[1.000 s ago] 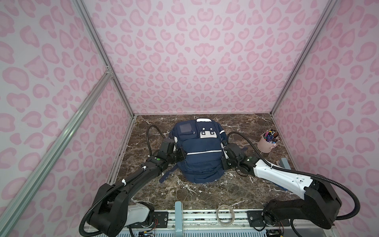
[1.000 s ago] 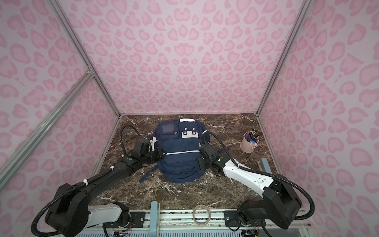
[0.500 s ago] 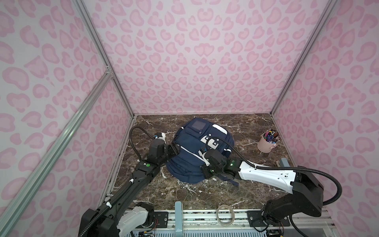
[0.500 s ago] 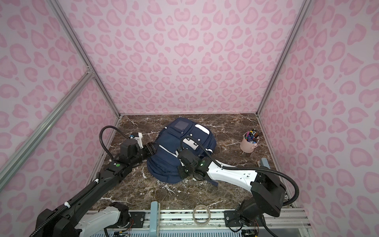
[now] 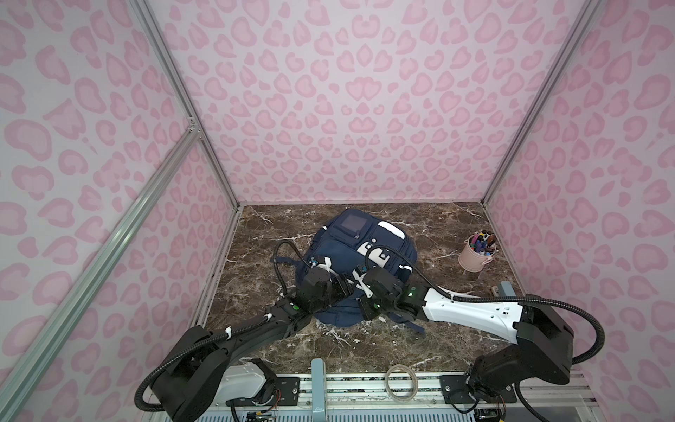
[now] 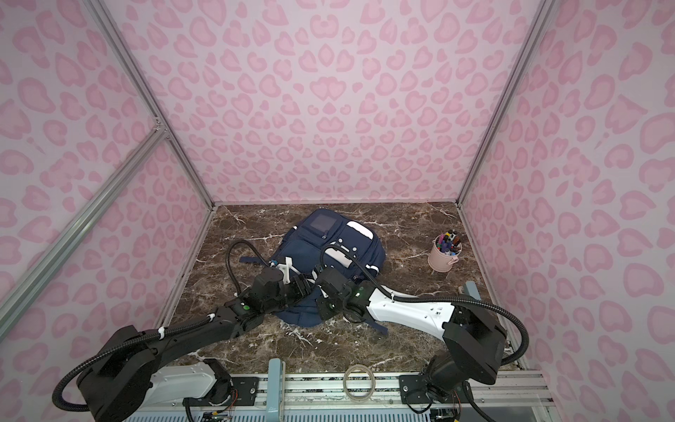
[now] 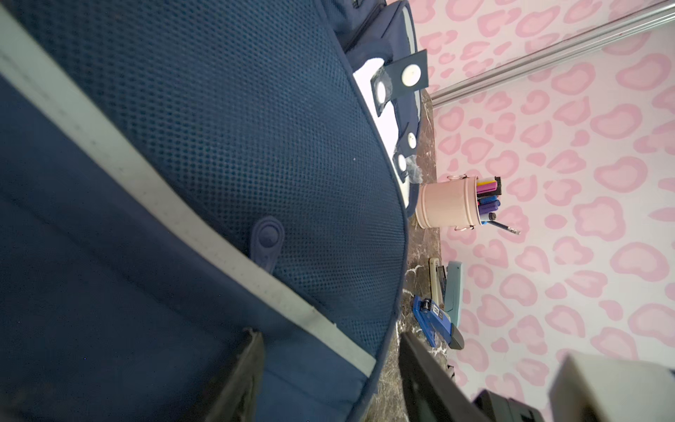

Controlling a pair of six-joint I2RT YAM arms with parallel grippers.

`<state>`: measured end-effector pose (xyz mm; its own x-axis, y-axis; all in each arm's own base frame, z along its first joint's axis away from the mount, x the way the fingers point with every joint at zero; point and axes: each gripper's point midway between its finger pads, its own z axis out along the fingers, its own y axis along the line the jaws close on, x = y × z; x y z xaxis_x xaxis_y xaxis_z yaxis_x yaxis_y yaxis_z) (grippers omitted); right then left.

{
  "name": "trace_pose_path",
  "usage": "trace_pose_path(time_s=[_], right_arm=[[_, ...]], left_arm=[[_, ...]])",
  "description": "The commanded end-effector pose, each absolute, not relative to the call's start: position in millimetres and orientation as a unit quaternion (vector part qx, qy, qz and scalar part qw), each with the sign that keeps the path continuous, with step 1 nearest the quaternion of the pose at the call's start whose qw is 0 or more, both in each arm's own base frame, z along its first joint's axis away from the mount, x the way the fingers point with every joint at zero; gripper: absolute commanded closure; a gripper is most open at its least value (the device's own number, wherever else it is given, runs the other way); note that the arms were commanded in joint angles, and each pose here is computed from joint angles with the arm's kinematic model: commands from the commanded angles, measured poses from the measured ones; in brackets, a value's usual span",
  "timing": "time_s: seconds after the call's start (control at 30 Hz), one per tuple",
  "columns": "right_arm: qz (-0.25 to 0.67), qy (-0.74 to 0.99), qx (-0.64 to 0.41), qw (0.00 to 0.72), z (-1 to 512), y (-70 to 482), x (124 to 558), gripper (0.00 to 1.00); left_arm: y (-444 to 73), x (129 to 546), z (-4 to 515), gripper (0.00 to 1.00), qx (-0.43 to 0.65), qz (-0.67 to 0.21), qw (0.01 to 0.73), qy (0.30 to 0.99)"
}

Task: Pack the student bag
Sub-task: 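Pull the pocket zipper closed with the right gripper while the left holds the backpack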

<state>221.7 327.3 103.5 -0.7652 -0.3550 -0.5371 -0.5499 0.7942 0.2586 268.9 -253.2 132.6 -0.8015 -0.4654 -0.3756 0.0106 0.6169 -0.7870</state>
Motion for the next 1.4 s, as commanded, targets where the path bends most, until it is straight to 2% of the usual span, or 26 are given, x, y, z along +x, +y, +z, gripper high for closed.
trace_pose_path(time_s=[0.0,0.07,0.1,0.2,0.37,0.43,0.47,0.67,0.7,0.83,1.0,1.23,1.37], right_arm=[[0.207,0.913,-0.238,0.261,110,329,233,1.00],[0.204,0.913,-0.239,0.261,109,330,235,1.00],[0.203,0.913,-0.241,0.260,108,330,236,1.00],[0.201,0.913,-0.242,0.259,106,331,236,1.00],[0.212,0.908,-0.250,0.262,109,337,232,1.00],[0.219,0.904,-0.262,0.259,111,341,228,1.00],[0.221,0.901,-0.268,0.259,113,343,227,1.00],[0.169,0.910,-0.263,0.274,113,322,236,1.00],[0.153,0.915,-0.257,0.271,109,312,239,1.00],[0.088,0.938,-0.211,0.260,93,255,258,1.00],[0.044,0.955,-0.138,0.260,83,192,298,1.00],[0.042,0.953,-0.098,0.282,97,174,320,1.00],[0.047,0.949,-0.111,0.291,103,176,326,1.00]], left_arm=[[-215,264,127,0.32,-0.176,-0.344,0.313,0.868],[-200,255,126,0.15,-0.195,-0.335,0.315,0.866],[-201,252,125,0.13,-0.200,-0.347,0.310,0.862],[-213,247,126,0.13,-0.203,-0.395,0.291,0.847],[-236,265,140,0.16,-0.198,-0.441,0.300,0.822],[-243,273,138,0.20,-0.187,-0.430,0.302,0.830],[-246,277,134,0.27,-0.181,-0.417,0.301,0.838],[-242,278,110,0.94,-0.167,-0.379,0.286,0.864],[-239,277,111,0.97,-0.166,-0.373,0.288,0.866],[-233,269,123,0.97,-0.158,-0.386,0.296,0.859],[-239,256,117,0.97,-0.152,-0.408,0.274,0.857],[-261,240,111,0.97,-0.130,-0.408,0.258,0.866],[-287,231,117,0.97,-0.108,-0.423,0.249,0.864]])
